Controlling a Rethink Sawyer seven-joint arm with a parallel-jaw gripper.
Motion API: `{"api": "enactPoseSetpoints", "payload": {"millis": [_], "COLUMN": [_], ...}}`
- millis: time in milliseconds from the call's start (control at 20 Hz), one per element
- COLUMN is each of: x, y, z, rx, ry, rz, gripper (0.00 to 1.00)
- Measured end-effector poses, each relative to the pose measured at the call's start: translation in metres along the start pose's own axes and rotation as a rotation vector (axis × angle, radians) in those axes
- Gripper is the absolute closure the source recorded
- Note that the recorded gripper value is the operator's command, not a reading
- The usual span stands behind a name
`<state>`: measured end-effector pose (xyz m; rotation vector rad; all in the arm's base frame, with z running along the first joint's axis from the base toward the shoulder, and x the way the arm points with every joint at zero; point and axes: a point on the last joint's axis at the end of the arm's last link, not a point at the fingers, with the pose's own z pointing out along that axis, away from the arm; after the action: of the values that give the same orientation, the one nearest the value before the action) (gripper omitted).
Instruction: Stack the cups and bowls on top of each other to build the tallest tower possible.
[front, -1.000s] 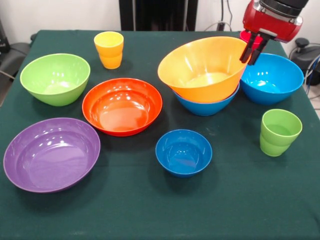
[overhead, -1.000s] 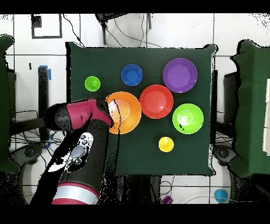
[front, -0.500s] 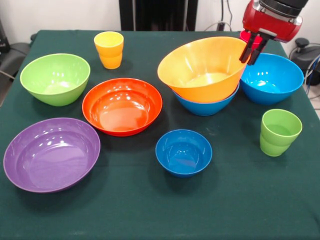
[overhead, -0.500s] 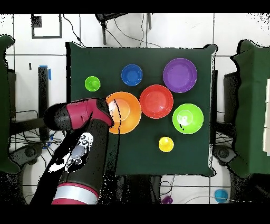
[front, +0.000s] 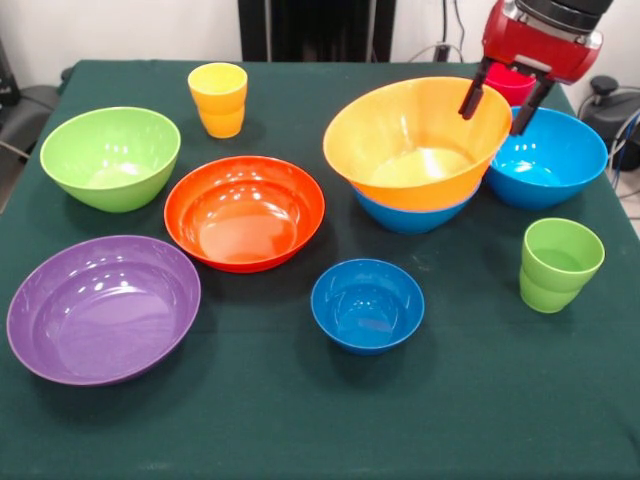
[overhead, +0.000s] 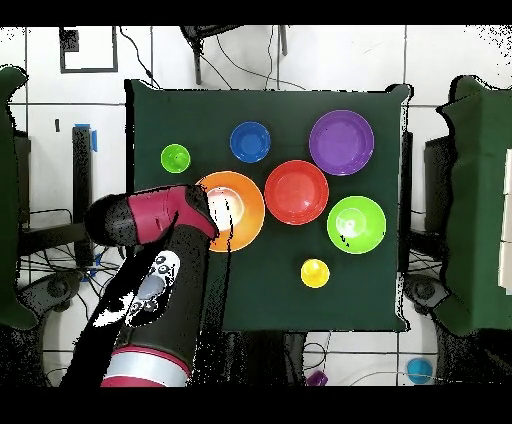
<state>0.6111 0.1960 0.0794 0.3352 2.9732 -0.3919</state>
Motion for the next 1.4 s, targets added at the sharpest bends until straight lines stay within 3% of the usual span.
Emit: {"api": "enactPoseSetpoints", "payload": {"millis": [1400], "x": [-0.018], "y": [-0.006], "z": [-0.029], "rx": [-0.025], "ry": [-0.045], "rz": [0.024], "gripper": [0.0]}}
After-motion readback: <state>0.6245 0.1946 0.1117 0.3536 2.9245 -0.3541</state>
